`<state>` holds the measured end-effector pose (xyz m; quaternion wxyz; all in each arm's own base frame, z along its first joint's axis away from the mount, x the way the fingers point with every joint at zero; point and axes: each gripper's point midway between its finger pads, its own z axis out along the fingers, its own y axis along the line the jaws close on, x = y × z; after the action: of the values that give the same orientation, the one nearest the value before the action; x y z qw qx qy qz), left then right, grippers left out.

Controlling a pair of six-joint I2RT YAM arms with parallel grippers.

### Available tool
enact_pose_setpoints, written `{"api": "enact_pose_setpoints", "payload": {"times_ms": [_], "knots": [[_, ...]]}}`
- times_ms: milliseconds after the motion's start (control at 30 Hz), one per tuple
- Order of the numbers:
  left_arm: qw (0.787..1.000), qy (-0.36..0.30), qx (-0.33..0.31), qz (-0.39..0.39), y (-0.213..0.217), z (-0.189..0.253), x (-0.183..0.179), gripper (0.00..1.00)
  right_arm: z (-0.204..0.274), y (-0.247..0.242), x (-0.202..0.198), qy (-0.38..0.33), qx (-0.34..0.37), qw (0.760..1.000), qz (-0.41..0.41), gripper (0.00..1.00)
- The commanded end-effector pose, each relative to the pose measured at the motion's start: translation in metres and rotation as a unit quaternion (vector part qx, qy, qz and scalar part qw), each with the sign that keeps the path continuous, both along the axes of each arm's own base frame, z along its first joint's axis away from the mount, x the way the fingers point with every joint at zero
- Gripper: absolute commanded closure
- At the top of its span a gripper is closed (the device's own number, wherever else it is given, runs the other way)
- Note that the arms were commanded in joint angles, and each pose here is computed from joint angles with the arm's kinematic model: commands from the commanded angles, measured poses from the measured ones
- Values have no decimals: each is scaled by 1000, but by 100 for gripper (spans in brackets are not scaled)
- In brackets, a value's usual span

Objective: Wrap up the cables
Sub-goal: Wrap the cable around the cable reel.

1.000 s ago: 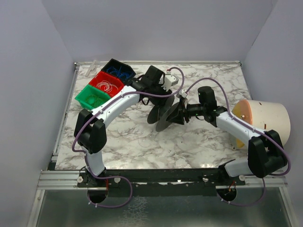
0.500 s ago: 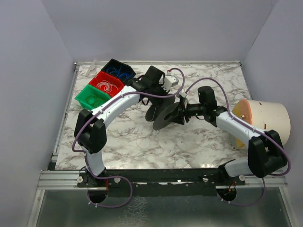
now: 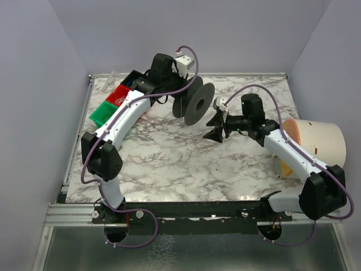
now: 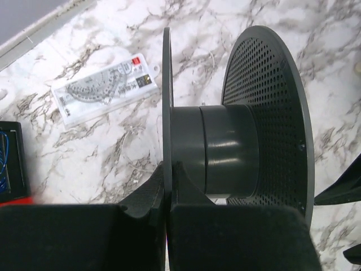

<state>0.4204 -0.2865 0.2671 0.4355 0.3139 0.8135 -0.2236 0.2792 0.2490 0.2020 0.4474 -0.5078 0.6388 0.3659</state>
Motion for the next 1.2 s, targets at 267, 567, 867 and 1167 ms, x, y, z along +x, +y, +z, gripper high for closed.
{"api": "enact_pose_setpoints", "payload": {"times_ms": [267,567,867,1167], "knots": [[955,-98,-278,43,11,158,1,100,18,8,17,-73,24,997,19,38],[940,-89,-330,22,12,189,-12,100,-25,18,9,-96,3,990,98,34],[932,-80,-353,11,13,196,-20,100,-68,62,9,-115,-72,983,121,33],[930,-78,-359,7,15,196,-27,100,-87,69,35,-137,-113,980,90,38]]}}
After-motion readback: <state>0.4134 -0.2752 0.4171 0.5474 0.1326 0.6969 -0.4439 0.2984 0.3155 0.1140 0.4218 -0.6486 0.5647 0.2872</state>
